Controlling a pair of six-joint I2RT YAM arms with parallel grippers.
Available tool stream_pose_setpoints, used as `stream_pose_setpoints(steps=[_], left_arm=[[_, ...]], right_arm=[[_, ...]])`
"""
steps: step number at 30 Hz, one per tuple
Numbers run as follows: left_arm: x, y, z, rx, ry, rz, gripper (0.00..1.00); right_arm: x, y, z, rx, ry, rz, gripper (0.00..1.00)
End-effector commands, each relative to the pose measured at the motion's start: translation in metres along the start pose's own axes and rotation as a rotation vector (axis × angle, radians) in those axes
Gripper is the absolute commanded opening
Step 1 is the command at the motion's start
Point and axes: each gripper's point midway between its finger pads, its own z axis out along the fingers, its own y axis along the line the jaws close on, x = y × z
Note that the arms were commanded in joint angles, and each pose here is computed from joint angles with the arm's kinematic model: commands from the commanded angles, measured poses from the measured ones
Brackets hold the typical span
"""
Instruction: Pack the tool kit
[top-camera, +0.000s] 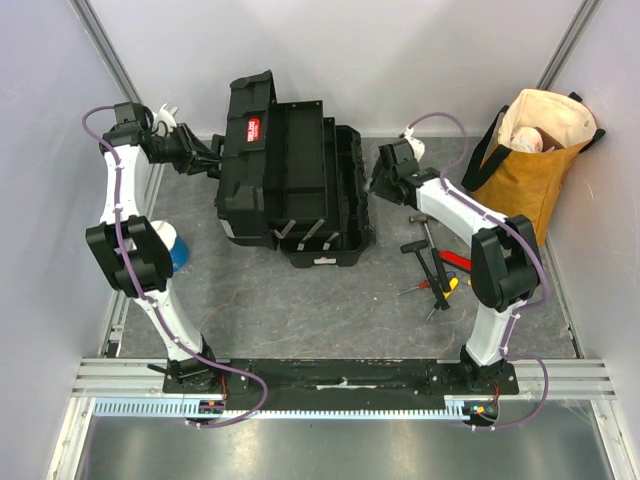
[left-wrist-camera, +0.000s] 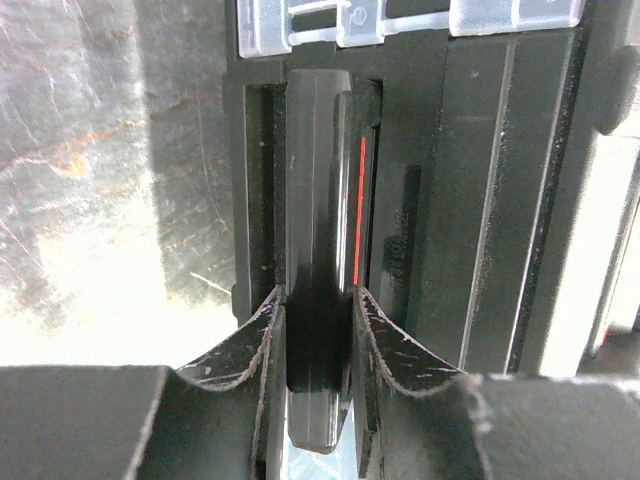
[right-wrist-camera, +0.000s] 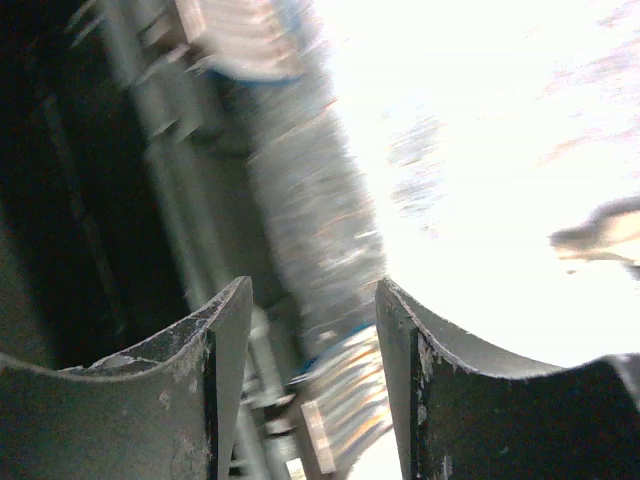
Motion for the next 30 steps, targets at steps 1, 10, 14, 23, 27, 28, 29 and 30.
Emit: stream_pose_setpoints(steps=[1,10,14,23,27,28,29,30], left_arm=[[-0.058,0.013,-0.032,-0.041,-0.231,0.166,0.02],[-0.054,0.023,-0.021,-0.022,-0.2,0.138,0.11],[-0.056,0.021,-0.023,-0.022,-0.207,0.142,0.21],[-0.057,0.024,-0.025,-0.053,-0.216,0.124,0.36],[-0.058,0.018,-0.031,-0.057,-0.231,0.134,0.41],[-0.058,0.017,-0.032,-0.057,-0.233,0.135,0.42],[-0.059,0.014,-0.033,-0.055,-0.237,0.14,0.43],[-0.06,0.012,-0.036,-0.056,-0.243,0.144,0.45]], right_arm=[[-0.064,-0.098,-0.024,0.374,-0.204,-0.013,0.59],[-0.037,-0.081,-0.008,0.234,-0.119,-0.035,0.62],[-0.058,-0.046,-0.022,0.085,-0.163,-0.053,0.7],[-0.028,0.057,-0.029,-0.312,-0.088,-0.288,0.95],[-0.005,0.061,-0.012,-0.266,-0.026,-0.326,0.96],[0.001,0.061,-0.007,-0.262,-0.011,-0.332,0.96],[0.005,0.062,-0.004,-0.262,-0.004,-0.331,0.95],[0.01,0.063,-0.001,-0.26,0.007,-0.338,0.94]])
